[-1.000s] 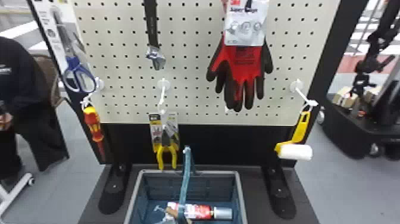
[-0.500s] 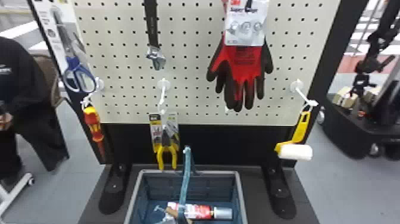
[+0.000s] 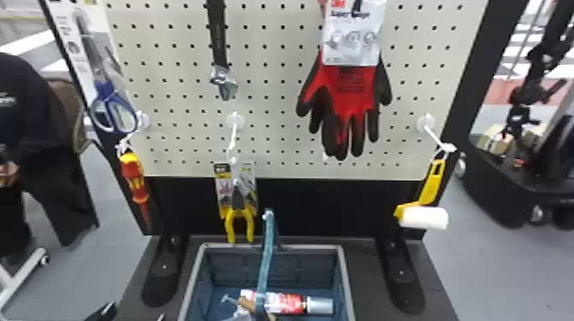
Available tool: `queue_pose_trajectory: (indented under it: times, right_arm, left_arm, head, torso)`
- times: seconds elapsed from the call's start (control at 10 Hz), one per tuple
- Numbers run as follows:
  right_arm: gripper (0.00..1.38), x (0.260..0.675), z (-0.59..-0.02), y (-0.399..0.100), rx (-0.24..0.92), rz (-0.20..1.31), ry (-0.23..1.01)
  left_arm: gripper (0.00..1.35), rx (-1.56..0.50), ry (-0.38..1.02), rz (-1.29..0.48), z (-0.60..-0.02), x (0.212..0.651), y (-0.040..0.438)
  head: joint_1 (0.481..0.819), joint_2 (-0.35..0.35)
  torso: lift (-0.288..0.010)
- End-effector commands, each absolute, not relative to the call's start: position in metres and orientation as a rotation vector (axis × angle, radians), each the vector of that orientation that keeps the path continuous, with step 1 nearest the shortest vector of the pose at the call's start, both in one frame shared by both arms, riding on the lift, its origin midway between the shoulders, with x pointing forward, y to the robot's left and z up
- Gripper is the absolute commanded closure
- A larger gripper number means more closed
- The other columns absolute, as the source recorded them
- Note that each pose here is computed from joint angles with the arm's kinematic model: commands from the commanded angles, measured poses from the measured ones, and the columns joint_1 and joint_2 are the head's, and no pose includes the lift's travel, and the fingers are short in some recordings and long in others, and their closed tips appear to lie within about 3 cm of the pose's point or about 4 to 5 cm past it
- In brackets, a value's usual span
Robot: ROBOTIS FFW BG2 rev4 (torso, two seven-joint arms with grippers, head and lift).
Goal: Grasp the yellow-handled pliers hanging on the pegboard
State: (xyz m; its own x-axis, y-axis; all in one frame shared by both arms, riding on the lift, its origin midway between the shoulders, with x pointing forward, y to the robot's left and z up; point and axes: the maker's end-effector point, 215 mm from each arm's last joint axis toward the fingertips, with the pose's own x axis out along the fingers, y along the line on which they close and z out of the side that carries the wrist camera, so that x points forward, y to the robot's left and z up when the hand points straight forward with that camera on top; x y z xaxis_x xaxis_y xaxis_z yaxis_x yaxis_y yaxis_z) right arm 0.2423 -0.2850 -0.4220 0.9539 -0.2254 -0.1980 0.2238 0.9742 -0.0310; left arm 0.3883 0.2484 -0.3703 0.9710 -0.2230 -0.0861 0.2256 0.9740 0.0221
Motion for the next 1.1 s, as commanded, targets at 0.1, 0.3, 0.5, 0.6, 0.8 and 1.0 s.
queue_pose_trajectory:
  times: [0.1,0.3,0.5,0.6,0.8,1.0]
  right_arm:
    - [0.26,0.245,-0.424,-0.283,-0.007,-0.220,0.201]
    - [0.26,0.245,-0.426,-0.281,-0.004,-0.214,0.204]
    - [0.26,0.246,-0.428,-0.280,-0.006,-0.210,0.206]
    - [0.26,0.248,-0.428,-0.278,-0.005,-0.202,0.202]
    - [0.26,0.251,-0.432,-0.275,-0.004,-0.194,0.204]
    - [0.26,0.252,-0.436,-0.273,0.000,-0.191,0.208]
  left_arm:
    - [0.40,0.055,0.067,-0.262,-0.366,0.436,0.256]
    - [0.40,0.011,0.058,-0.308,-0.368,0.471,0.260]
    - [0.40,0.007,0.047,-0.415,-0.358,0.516,0.244]
    - [0.40,0.010,0.032,-0.482,-0.345,0.539,0.229]
    - [0.39,-0.004,0.027,-0.596,-0.329,0.570,0.199]
    - [0.37,-0.050,0.063,-0.738,-0.329,0.590,0.161]
  head:
    - [0.549,0.000]
    - [0.549,0.000]
    - [0.549,0.000]
    - [0.549,0.000]
    - [0.549,0.000]
    - [0.549,0.000]
  torso:
    - [-0.100]
    - [-0.100]
    - [-0.100]
    - [-0.100]
    - [-0.100]
    - [-0.100]
